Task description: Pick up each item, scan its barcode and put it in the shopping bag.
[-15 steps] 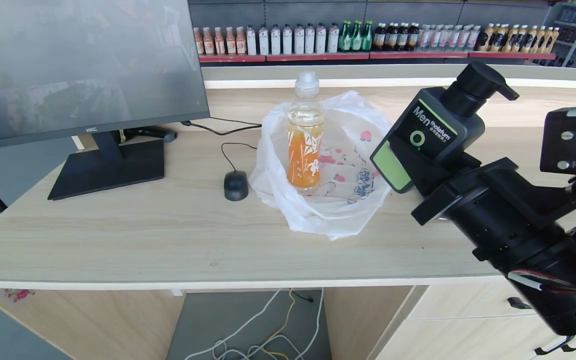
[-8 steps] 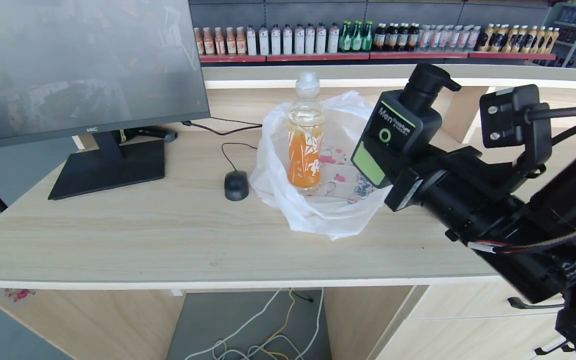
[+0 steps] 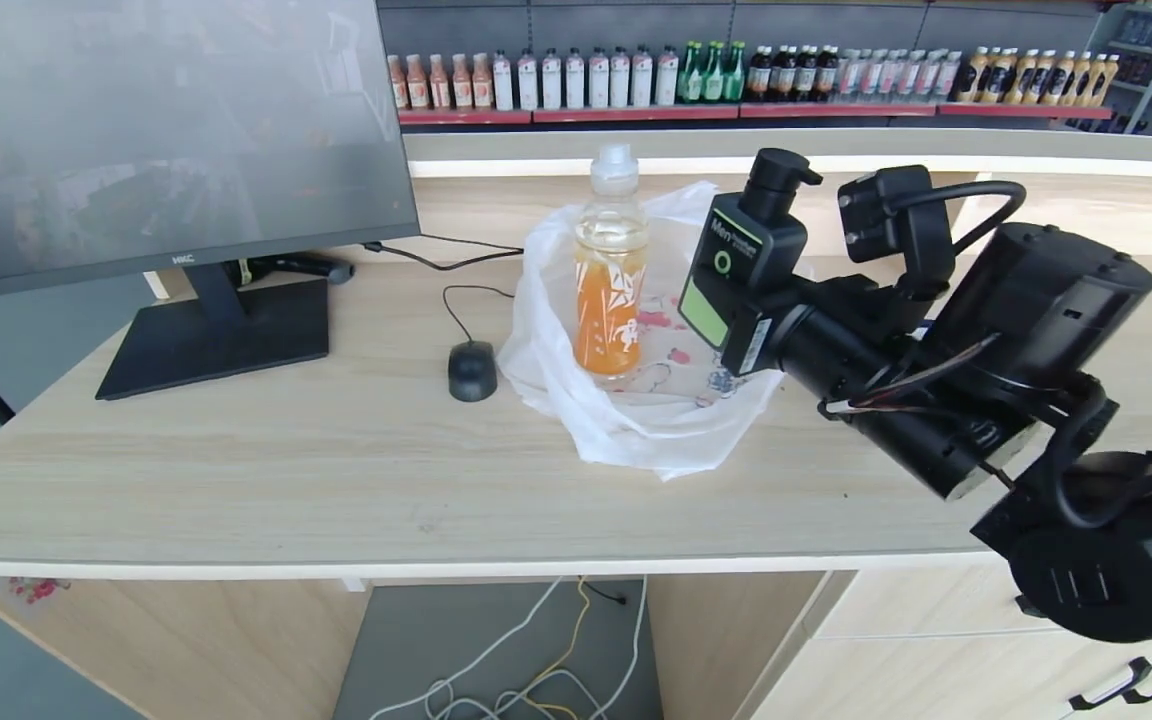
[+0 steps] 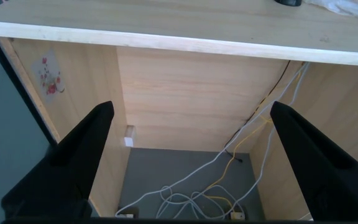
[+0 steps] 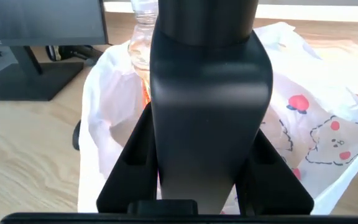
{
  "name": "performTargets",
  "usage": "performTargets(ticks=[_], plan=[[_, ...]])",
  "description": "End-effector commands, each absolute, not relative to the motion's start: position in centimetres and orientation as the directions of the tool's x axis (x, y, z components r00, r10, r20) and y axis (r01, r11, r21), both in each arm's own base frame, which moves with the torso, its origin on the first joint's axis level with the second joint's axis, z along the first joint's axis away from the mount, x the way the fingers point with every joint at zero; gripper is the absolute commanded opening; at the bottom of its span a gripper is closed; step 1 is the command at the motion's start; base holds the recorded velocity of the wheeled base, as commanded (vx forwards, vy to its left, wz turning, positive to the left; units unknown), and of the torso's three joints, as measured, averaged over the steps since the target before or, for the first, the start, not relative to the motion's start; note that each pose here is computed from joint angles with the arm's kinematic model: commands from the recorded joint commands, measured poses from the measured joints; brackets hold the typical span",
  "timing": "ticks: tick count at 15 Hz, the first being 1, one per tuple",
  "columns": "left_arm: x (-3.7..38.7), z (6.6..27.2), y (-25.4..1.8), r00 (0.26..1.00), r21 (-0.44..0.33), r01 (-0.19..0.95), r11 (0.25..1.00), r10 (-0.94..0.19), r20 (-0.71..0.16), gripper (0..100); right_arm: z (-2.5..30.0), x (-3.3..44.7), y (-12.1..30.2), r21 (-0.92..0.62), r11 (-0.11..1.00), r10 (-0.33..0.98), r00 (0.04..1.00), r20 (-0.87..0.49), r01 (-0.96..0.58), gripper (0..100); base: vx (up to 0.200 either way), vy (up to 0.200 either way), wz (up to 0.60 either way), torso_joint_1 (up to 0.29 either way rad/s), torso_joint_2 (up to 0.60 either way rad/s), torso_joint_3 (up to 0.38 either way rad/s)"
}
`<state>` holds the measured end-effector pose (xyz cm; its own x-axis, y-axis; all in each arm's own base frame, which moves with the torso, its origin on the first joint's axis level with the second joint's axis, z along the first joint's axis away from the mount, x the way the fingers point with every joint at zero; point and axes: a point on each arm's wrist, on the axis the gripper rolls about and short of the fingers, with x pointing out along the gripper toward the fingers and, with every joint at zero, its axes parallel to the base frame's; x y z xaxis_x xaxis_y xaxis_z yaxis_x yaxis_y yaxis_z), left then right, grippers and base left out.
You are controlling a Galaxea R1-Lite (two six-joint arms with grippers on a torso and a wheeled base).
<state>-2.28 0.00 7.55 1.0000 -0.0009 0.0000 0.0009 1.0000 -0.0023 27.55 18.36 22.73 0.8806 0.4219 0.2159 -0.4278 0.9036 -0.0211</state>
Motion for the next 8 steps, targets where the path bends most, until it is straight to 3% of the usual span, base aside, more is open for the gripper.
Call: performTargets(ticks=[1, 8], plan=[[-2.3, 7.5, 0.0, 1.000, -0.003, 0.002, 1.000, -0.002, 0.000, 100, 21.1, 30.6, 18.4, -0.025, 0.922, 0.383, 0.905, 0.186, -0.386, 0, 0.000, 0.000, 0.00, 0.000, 0.00, 0.000], [-2.3, 7.5, 0.0, 1.000, -0.003, 0.002, 1.000, -0.002, 0.000, 100, 19.4, 36.4, 17.9, -0.028, 0.955, 0.295, 0.936, 0.194, -0.295, 0, 0.000, 0.000, 0.00, 0.000, 0.00, 0.000]])
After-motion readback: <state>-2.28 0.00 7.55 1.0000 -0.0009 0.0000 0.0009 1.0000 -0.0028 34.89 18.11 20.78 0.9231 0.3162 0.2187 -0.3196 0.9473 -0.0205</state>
